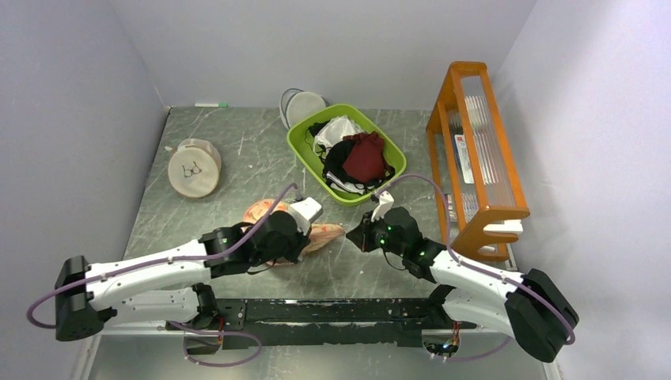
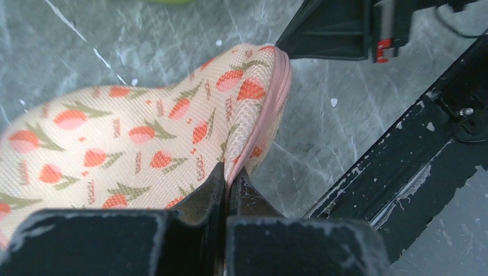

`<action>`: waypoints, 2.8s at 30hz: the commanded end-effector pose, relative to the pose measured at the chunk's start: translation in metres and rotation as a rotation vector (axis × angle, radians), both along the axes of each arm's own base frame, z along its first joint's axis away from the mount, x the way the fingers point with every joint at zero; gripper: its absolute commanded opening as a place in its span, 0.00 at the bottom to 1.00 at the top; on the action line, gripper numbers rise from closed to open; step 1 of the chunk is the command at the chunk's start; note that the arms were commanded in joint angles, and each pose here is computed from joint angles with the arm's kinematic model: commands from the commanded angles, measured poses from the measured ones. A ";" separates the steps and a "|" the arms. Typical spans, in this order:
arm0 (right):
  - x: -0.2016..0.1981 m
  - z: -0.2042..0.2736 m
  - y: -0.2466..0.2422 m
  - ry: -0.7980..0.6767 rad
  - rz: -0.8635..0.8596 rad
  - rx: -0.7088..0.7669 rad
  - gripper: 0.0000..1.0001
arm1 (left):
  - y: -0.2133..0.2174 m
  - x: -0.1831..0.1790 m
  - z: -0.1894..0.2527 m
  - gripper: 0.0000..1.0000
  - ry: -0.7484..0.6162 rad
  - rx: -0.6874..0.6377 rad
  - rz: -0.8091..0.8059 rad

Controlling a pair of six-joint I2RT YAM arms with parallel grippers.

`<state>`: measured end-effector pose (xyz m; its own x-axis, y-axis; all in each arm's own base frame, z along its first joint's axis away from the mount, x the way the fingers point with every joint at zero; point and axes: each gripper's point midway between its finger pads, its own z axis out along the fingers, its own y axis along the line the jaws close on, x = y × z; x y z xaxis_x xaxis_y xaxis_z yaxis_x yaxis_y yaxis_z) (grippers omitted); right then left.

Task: Unzip the laundry bag and remove the bra

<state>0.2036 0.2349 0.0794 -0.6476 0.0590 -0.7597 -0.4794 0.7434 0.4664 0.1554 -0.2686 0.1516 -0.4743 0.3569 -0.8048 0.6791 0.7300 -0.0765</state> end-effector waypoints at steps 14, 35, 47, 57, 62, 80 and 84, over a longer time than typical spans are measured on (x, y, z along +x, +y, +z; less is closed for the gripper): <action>0.032 -0.023 0.011 -0.049 -0.019 -0.048 0.00 | -0.018 -0.005 0.026 0.07 -0.028 -0.110 -0.076; 0.032 0.036 -0.010 -0.089 -0.050 -0.143 0.82 | -0.009 0.035 0.041 0.98 0.139 -0.313 0.019; 0.028 0.031 0.056 -0.057 0.159 -0.147 0.87 | 0.065 0.073 0.033 1.00 0.202 -0.252 0.390; 0.057 -0.001 0.082 0.001 0.104 -0.254 0.97 | 0.105 0.097 0.014 1.00 0.300 -0.327 0.529; 0.098 -0.006 0.084 -0.013 -0.019 -0.302 1.00 | 0.115 0.101 0.016 0.99 0.260 -0.285 0.549; 0.056 0.026 0.067 -0.180 0.184 -0.356 1.00 | 0.136 0.106 0.053 0.97 0.034 -0.213 0.496; -0.007 0.039 0.088 -0.297 0.409 -0.423 1.00 | 0.152 0.111 0.061 0.96 -0.037 -0.171 0.546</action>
<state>0.2472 0.3131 0.1117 -0.4712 -0.3206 -0.8217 -0.6749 0.7309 0.1018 0.2535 -0.1348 0.1845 -0.6237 -0.0808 -0.7775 0.2400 0.9268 -0.2888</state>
